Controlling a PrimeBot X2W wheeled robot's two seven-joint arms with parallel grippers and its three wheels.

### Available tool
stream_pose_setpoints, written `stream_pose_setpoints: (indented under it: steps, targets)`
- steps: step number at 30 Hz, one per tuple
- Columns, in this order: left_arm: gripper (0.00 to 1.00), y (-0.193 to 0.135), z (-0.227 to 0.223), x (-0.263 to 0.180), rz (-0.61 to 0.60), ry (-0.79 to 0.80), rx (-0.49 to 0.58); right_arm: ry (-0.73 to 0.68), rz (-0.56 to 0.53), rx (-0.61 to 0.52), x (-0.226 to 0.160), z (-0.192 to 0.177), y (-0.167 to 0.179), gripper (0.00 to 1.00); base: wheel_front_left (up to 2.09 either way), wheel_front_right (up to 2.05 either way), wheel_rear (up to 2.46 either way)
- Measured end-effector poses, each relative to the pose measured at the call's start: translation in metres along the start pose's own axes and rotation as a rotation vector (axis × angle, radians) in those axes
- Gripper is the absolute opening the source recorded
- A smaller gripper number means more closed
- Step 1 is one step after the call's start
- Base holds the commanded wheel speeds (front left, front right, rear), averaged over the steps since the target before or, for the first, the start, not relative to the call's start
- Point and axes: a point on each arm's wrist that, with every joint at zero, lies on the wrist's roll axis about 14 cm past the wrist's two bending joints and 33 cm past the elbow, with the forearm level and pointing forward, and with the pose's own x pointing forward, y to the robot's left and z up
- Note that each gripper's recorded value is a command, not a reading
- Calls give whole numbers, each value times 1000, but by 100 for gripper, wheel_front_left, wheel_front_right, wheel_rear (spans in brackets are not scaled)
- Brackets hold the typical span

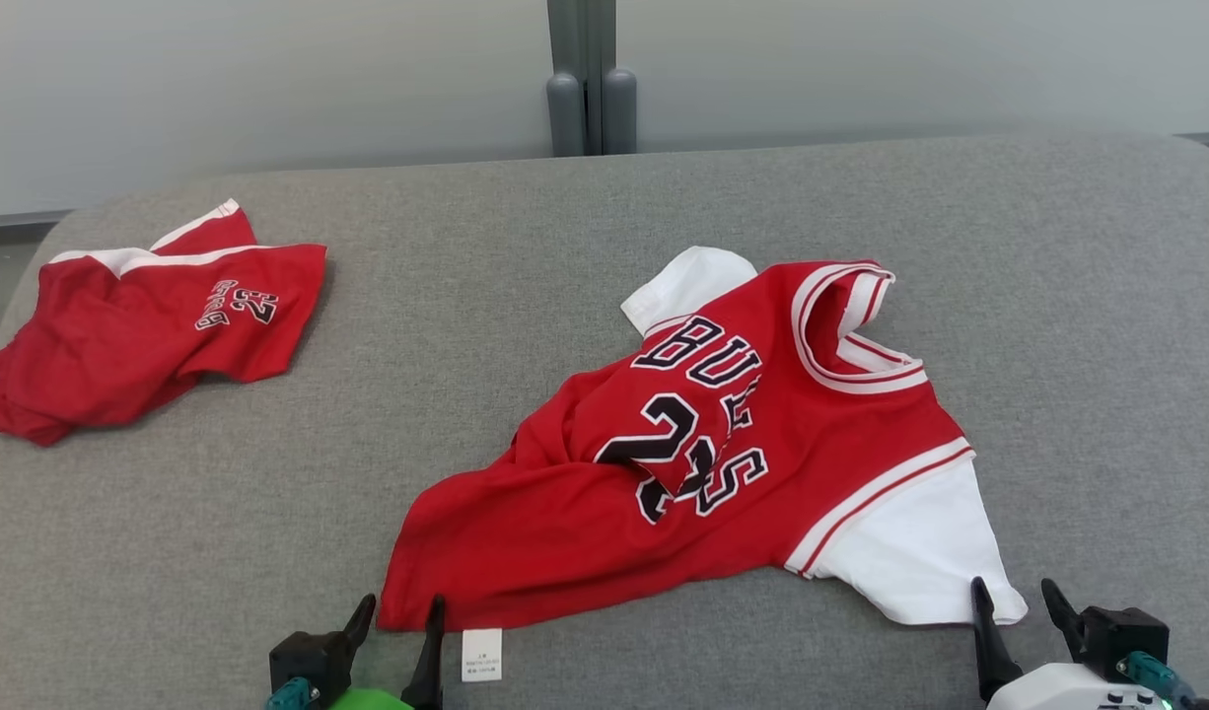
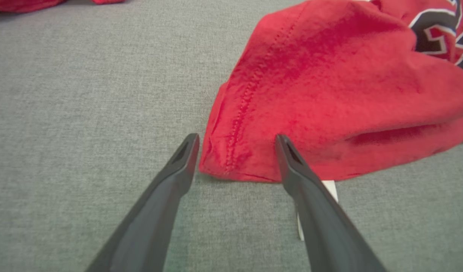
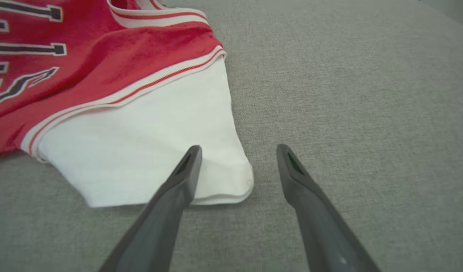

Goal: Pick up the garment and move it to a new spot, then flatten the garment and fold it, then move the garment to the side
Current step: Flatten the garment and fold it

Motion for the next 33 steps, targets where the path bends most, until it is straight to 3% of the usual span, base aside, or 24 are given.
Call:
stream_pose_setpoints:
  steps: [7, 8, 9, 10, 11, 19, 28, 33]
  targets:
    - [100, -3, -21, 10, -15, 86, -4, 94, -4, 27, 4, -27, 2, 100, 0, 0, 0]
    - [78, -4, -23, 11, -16, 95, -14, 99, 1, 38, 5, -29, 5, 100, 0, 0, 0]
    - [32, -5, -23, 11, -17, 97, -21, 101, 2, 54, 5, -30, 6, 76, 0, 0, 0]
    - [0, -6, -22, 13, -21, 94, -22, 105, 4, 69, 6, -31, 8, 15, 0, 0, 0]
    - [0, -7, -20, 14, -24, 90, -24, 106, 10, 79, 6, -32, 11, 0, 0, 0, 0]
    - [0, -16, -6, 13, -50, 36, -47, 39, 61, 173, 12, -11, 32, 0, 0, 0, 0]
    - [0, -28, 73, 42, -119, -170, -12, -215, 157, 153, 43, 83, 48, 0, 0, 0, 0]
    - [0, -49, 138, 79, -223, -256, -1, -380, 227, 144, 77, 160, 65, 0, 0, 0, 0]
